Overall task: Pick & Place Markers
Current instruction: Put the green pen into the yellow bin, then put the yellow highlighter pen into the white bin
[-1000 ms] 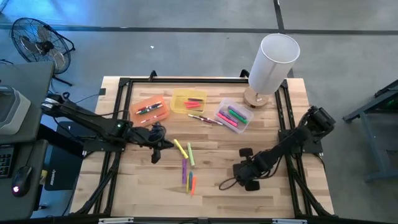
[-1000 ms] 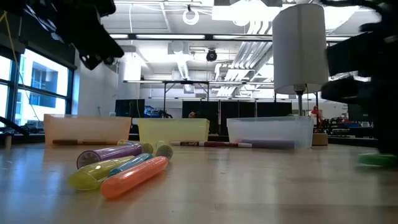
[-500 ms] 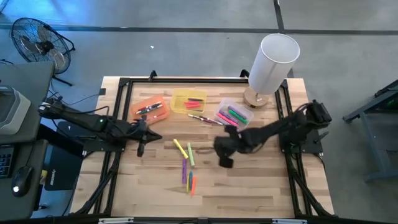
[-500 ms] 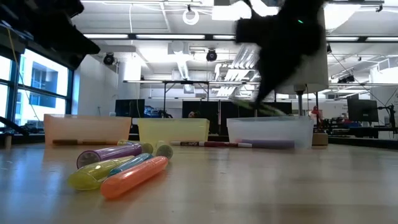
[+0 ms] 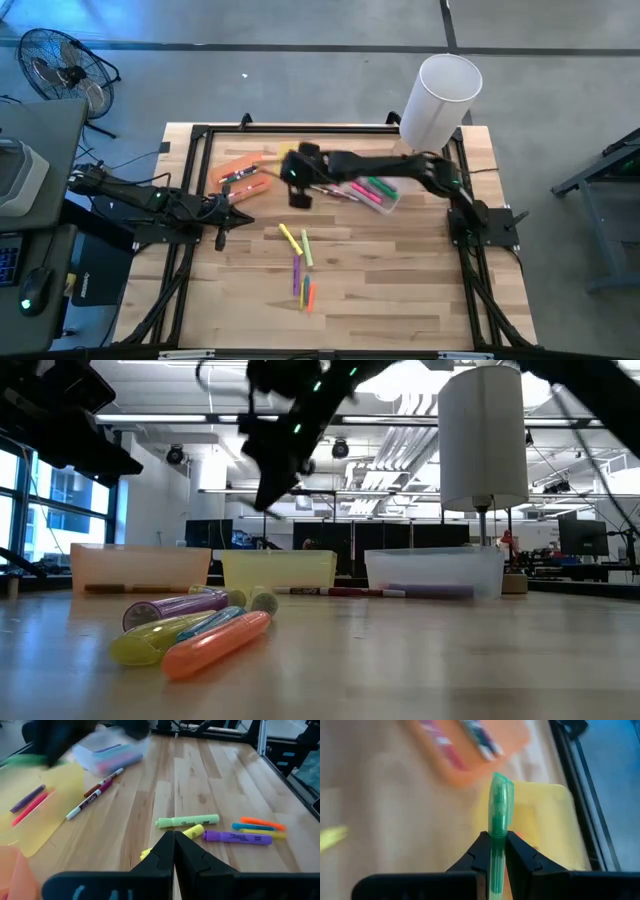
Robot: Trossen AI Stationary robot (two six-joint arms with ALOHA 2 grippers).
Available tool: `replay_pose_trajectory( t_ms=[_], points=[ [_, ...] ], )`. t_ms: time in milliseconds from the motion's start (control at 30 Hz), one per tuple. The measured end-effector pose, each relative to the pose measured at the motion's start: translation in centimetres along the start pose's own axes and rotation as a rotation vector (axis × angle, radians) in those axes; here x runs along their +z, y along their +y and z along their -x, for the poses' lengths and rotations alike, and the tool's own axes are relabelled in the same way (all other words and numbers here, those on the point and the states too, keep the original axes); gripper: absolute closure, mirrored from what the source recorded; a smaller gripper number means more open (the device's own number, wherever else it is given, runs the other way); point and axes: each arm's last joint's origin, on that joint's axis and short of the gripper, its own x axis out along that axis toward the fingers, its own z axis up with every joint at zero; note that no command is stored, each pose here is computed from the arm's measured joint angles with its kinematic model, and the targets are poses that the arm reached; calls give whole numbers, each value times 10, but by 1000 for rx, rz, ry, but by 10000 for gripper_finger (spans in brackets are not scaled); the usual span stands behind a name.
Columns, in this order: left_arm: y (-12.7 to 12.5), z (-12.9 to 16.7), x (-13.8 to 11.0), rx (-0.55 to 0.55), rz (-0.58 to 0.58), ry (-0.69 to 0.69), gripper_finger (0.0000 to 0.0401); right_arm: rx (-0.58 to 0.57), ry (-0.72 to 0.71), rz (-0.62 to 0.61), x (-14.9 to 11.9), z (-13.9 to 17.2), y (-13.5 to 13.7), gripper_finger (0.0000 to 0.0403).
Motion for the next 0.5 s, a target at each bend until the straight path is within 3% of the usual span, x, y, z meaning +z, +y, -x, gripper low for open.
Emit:
replay_pose_trajectory(
  t_ms=[233,500],
  points=[
    [0,0,-1,-11,5,9,401,-35,167,-46,-8,-47,-42,367],
    [0,0,-3,-1,-30,25,396,1,244,-124,-20,-53,-57,314]
  ],
)
